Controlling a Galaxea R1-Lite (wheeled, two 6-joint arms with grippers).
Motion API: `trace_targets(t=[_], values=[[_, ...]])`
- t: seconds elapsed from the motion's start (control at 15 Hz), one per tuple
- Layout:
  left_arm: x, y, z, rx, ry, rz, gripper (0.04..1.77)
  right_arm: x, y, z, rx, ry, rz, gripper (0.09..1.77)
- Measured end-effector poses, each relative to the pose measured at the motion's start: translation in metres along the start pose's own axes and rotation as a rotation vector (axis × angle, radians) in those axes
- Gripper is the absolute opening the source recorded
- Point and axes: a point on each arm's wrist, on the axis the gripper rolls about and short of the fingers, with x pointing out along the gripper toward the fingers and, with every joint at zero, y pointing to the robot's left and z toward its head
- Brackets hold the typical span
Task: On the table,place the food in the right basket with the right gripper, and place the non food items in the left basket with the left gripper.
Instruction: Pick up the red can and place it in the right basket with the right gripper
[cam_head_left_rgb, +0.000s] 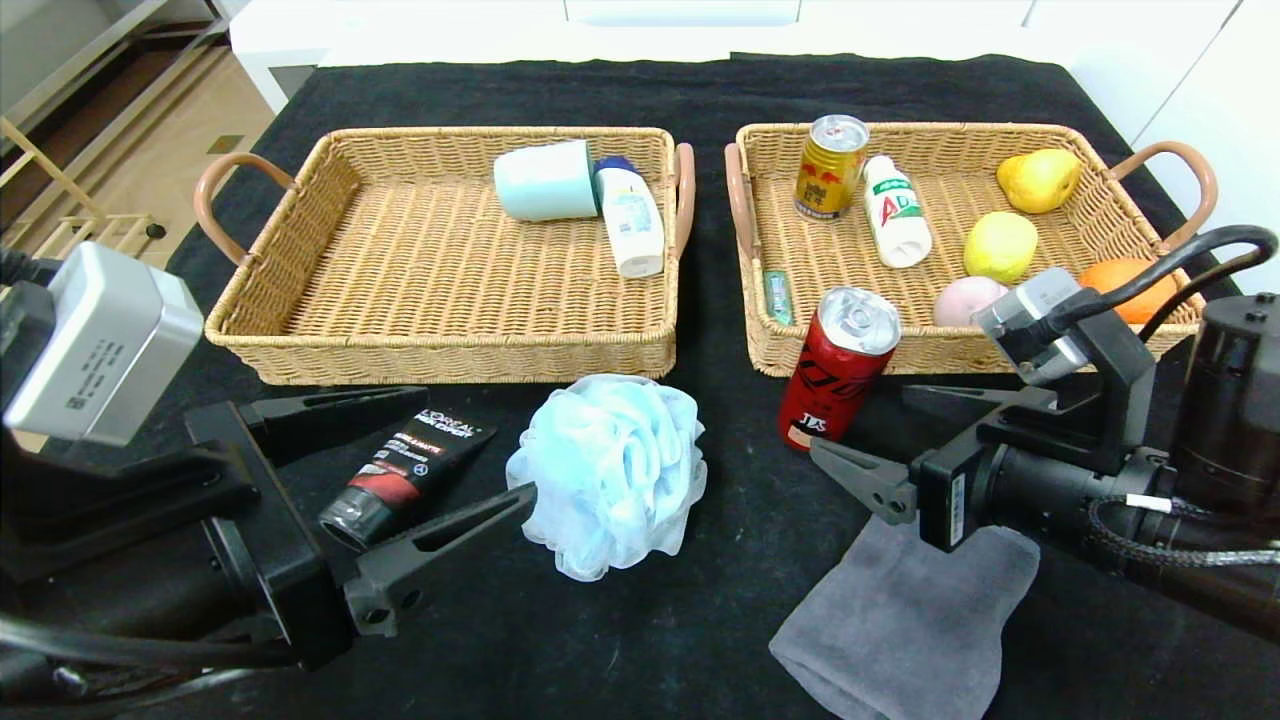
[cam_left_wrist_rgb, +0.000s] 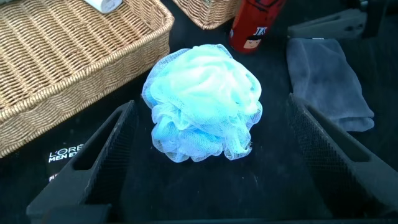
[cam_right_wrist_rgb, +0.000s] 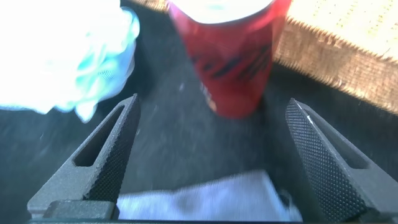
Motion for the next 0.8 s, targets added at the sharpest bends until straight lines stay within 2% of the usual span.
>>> trace_targets(t=[0.4, 0.6, 0.8], values=[[0.0, 0.0, 0.0, 0.0, 0.001, 0.0, 1.72, 0.014, 0.001, 0.001, 0.002, -0.044, -0.021, 1.7], [0.0, 0.0, -0.001, -0.001, 0.009, -0.002, 1.72, 0.019, 0.001, 0.006, 0.007, -0.109, -0.035, 1.7], [0.0, 0.0, -0.001, -0.001, 0.009, -0.003, 1.72, 0.027, 0.001, 0.004, 0.008, -0.121, -0.038, 1.71]])
